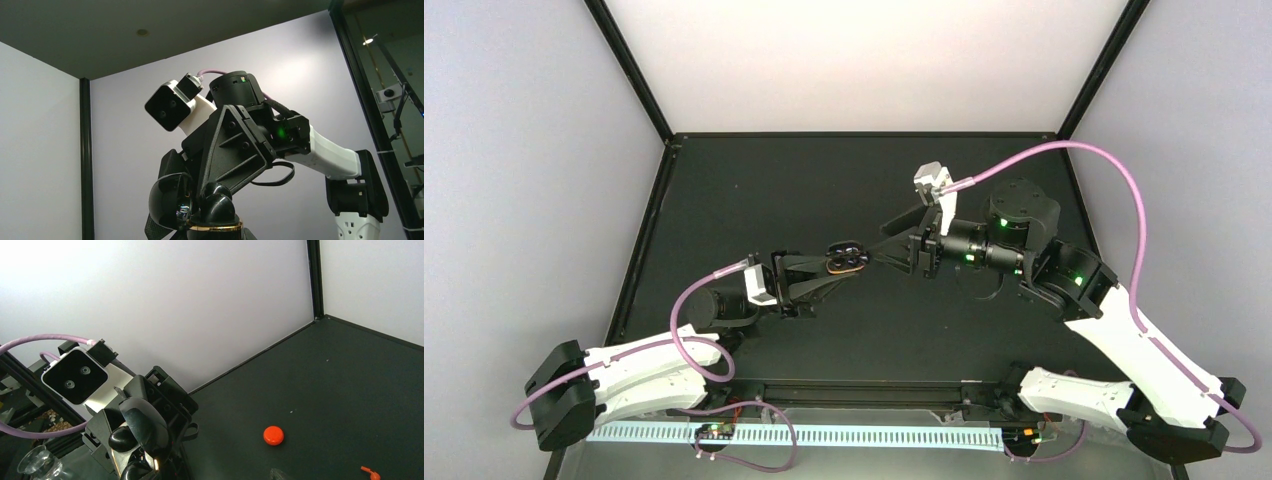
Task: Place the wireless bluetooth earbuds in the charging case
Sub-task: Place the earbud in the charging case.
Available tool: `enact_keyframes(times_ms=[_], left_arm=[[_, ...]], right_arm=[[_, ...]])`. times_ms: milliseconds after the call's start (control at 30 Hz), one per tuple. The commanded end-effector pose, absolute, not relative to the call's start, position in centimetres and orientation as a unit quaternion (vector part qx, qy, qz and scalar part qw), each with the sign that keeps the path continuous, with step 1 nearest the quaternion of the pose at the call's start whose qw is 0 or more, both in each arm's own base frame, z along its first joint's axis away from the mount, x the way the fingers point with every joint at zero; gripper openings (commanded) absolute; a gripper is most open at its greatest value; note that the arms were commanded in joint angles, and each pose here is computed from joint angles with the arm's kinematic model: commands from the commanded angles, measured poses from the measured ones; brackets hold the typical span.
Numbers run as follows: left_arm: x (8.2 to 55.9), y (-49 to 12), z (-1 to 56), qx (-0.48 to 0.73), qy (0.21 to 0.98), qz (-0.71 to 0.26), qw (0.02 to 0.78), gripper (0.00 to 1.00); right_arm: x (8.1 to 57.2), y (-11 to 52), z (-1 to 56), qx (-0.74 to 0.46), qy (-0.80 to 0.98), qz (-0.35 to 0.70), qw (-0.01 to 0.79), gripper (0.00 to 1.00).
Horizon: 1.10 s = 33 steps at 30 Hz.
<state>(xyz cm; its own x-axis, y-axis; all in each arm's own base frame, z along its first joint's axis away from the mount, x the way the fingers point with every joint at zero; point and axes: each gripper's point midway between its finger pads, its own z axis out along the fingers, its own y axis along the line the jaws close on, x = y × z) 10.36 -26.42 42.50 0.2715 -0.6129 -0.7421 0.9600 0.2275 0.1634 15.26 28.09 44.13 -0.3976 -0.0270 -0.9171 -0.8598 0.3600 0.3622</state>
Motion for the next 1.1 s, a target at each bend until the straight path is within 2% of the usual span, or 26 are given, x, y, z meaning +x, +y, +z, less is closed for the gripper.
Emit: enact_keyframes(times_ms=[0,1067], left_arm=[[10.3,-25.8,44.4,0.295,0.254,-0.534,0.751,0.02],[10.7,-26.3,44.2,0.291,0.259,-0.541,0.745,0.01]], right_arm=[[14.4,27.7,45.6,-0.328,0.678,0.473,0.457,0.56],[13.1,28.5,46.0,-0.341,0.658,0.514,0.432,0.57]])
